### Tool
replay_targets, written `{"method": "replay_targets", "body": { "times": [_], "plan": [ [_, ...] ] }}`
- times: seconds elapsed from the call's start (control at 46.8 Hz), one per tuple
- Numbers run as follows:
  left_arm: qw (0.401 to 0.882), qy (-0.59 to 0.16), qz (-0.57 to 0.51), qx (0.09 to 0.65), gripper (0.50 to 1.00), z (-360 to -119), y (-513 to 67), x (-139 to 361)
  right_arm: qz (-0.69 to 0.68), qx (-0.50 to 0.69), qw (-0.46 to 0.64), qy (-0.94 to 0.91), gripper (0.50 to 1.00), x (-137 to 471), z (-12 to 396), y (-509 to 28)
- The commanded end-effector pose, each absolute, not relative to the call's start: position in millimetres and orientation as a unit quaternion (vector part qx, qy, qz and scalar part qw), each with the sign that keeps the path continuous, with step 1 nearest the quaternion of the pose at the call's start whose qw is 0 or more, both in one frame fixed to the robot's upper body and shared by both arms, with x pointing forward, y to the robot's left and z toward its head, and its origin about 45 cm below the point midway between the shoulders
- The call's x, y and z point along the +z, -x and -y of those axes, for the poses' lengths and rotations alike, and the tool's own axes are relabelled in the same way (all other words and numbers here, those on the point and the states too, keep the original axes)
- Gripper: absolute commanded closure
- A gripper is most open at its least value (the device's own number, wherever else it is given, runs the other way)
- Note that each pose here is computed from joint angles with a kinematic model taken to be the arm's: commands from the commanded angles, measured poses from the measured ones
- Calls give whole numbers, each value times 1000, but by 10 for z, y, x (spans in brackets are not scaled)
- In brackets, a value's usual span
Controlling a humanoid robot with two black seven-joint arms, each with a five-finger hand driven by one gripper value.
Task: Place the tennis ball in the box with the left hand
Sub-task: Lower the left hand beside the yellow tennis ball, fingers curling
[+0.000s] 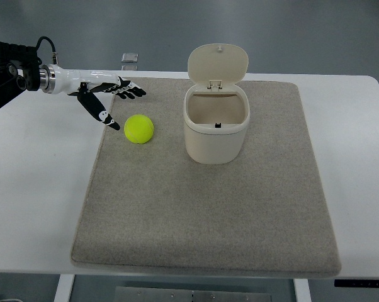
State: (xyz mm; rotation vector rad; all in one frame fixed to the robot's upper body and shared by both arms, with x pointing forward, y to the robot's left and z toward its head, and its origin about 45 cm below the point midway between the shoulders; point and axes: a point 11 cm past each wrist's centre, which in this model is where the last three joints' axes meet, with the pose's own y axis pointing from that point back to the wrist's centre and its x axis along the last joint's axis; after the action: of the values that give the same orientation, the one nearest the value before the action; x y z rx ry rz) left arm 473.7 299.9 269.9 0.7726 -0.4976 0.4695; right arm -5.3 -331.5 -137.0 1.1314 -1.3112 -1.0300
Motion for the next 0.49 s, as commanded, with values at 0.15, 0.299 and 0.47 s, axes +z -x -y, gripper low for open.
{"method": "replay_targets", "body": {
  "times": [0.15, 0.299, 0.47],
  "plan": [
    [876, -366, 228, 216, 546, -2959, -4676, 2586, 550, -432, 534, -475, 599, -1369, 3316, 49],
    [876, -366, 226, 215, 546, -2957, -4662, 2552, 550, -432, 534, -475, 599, -1369, 3316, 49],
    [878, -366, 224, 213, 546, -2939, -4653, 2523, 550, -433, 534, -475, 599, -1370, 3314, 58]
  ]
}}
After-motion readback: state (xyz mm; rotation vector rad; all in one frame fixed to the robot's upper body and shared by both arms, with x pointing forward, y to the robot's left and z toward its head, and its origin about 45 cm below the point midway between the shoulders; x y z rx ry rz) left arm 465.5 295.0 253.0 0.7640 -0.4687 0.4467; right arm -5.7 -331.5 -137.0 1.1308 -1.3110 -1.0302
